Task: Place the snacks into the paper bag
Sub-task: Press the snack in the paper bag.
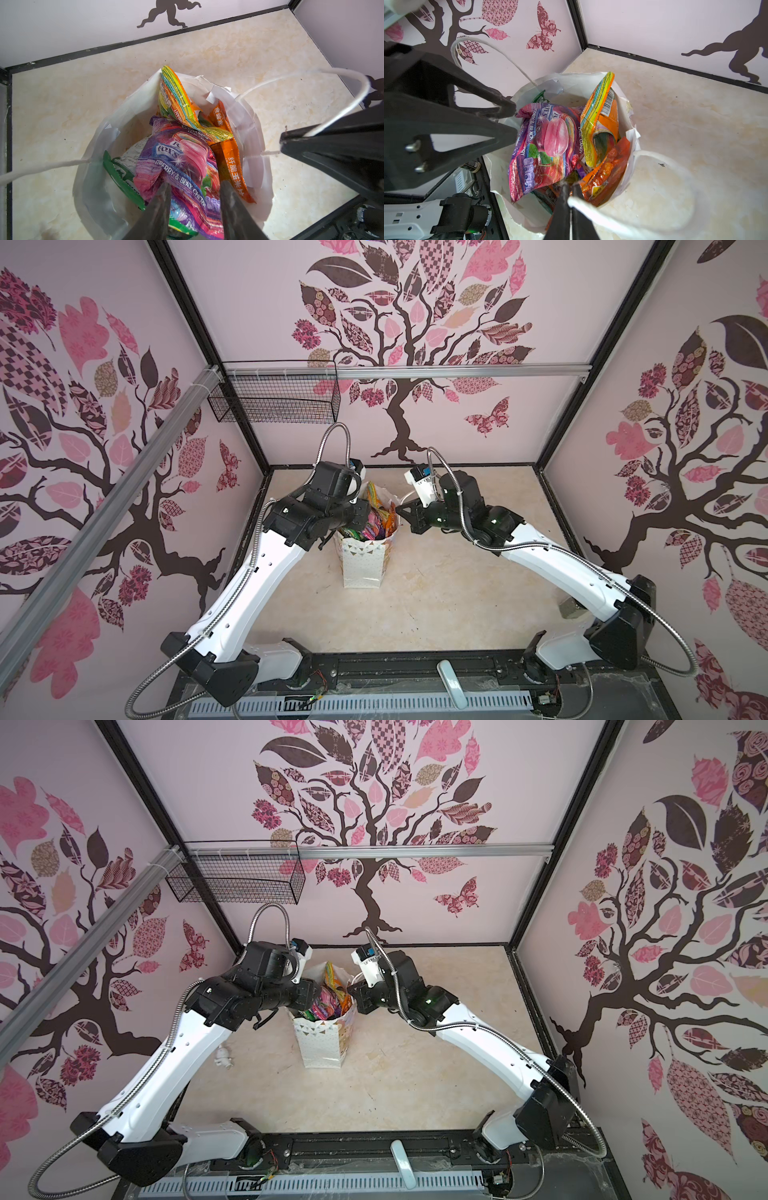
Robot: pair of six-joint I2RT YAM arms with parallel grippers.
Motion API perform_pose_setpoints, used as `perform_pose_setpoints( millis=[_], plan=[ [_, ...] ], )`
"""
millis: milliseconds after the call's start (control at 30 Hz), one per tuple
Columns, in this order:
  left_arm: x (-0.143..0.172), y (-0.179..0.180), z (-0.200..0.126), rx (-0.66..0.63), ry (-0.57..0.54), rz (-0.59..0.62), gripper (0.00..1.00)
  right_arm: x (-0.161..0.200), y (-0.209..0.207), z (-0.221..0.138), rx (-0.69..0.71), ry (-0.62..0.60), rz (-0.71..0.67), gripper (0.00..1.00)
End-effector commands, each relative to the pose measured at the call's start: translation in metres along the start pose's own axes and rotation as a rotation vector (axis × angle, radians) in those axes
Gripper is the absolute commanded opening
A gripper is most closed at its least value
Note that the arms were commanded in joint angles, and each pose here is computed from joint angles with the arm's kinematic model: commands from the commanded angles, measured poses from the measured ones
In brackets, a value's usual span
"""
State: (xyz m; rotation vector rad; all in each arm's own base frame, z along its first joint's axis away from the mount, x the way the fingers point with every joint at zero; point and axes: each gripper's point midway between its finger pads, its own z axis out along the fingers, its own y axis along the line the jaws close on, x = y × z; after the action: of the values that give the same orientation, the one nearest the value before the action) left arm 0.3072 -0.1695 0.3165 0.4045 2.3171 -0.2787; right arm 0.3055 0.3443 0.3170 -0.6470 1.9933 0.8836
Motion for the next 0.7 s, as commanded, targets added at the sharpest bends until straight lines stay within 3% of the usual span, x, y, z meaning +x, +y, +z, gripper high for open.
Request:
perform_pose_setpoints(
  millis=[0,367,667],
  plan=[
    [-0.002,-0.002,0.01,0.008,-0.038,-0.015,0.39,-0.022,0.01,-0.004,-0.019,-0.064,-0.038,0.0],
    [0.017,0.008,0.052,-0.025,0.025,-0.054,0.26,-0.026,0.004,-0.014,0.025,-0.086,-0.077,0.0],
    [0.036,-0.005,0.084,0.04,0.086,-0.093,0.22,-0.04,-0.004,-0.024,0.098,-0.115,-0.152,0.0]
  ],
)
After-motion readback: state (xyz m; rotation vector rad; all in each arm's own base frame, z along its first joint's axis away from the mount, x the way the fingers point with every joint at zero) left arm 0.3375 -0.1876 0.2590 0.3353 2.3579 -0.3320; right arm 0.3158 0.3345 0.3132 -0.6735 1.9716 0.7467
